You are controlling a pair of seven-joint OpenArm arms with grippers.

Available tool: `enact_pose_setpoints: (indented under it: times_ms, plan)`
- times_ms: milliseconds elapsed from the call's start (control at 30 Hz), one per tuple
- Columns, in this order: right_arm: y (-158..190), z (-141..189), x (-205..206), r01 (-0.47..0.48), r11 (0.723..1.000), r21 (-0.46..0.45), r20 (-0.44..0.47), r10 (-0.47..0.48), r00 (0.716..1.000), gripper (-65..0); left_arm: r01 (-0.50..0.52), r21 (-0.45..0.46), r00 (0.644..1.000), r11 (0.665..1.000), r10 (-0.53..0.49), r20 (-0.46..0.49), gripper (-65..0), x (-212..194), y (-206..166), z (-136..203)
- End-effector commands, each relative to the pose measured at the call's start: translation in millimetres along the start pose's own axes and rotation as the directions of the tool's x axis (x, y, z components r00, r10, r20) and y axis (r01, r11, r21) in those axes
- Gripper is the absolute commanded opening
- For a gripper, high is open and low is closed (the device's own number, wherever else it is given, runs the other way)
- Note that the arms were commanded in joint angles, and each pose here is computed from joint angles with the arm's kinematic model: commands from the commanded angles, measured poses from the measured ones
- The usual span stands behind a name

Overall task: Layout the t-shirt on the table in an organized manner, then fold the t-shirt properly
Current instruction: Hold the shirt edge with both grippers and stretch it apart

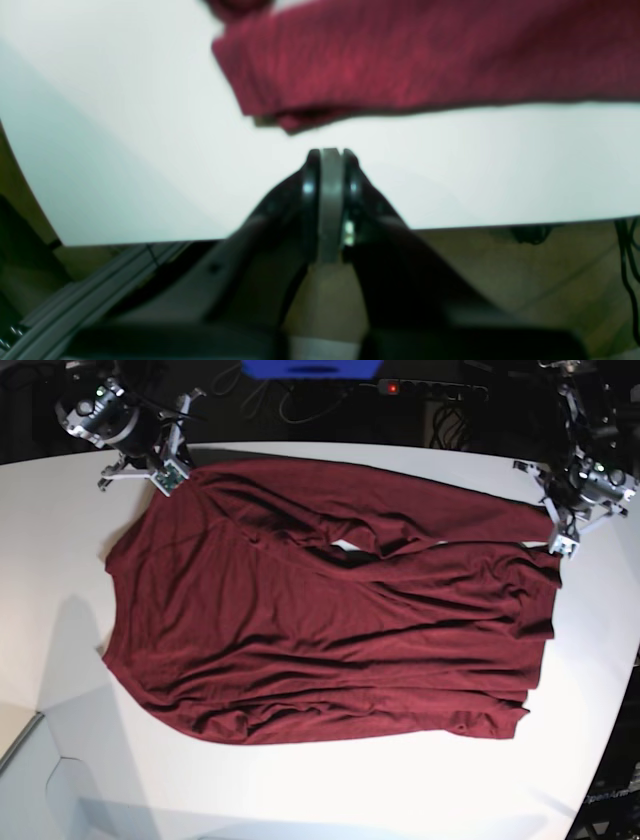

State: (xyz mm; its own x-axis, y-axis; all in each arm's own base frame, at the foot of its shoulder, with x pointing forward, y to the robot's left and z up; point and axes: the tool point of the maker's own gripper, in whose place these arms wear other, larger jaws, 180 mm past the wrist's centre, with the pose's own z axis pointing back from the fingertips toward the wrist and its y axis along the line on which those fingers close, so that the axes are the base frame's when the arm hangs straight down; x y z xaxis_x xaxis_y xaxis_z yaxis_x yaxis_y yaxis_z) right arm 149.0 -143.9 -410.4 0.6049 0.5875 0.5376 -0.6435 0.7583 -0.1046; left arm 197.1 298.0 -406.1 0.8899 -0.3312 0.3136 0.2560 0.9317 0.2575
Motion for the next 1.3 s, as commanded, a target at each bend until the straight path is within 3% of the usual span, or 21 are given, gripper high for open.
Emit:
enact_pose_setpoints:
  times_ms: [0,300,500,767,1133,1267]
  plan:
    - [-2,4,6,-0.008,1.000,-0.001,0.028,0.008,1.000,-65.0,0.005,0.024,1.000,1.000,-0.005,0.023,-64.4,5,11,4]
    - [0,4,5,-0.007,1.000,0.003,0.025,0.007,1.000,-65.0,-0.030,0.048,0.999,0.998,0.029,0.013,-64.4,-3,26,6]
    - [3,4,3,-0.007,1.000,0.009,0.021,0.006,1.000,-65.0,-0.045,0.056,0.996,0.997,0.041,0.074,-64.4,25,32,7]
    - [7,6,-3,-0.002,1.000,0.017,0.005,0.001,1.000,-65.0,-0.135,-0.045,0.991,0.990,0.135,0.011,-64.4,21,18,-30]
    - [7,6,-6,0.000,1.000,0.018,-0.007,0.000,1.000,-65.0,-0.164,-0.083,0.986,0.983,0.166,0.012,-64.4,7,10,-48]
    - [10,8,-11,0.006,1.000,0.022,-0.014,-0.005,1.000,-59.3,-0.163,-0.079,0.986,0.983,0.165,0.010,-64.4,6,12,-48]
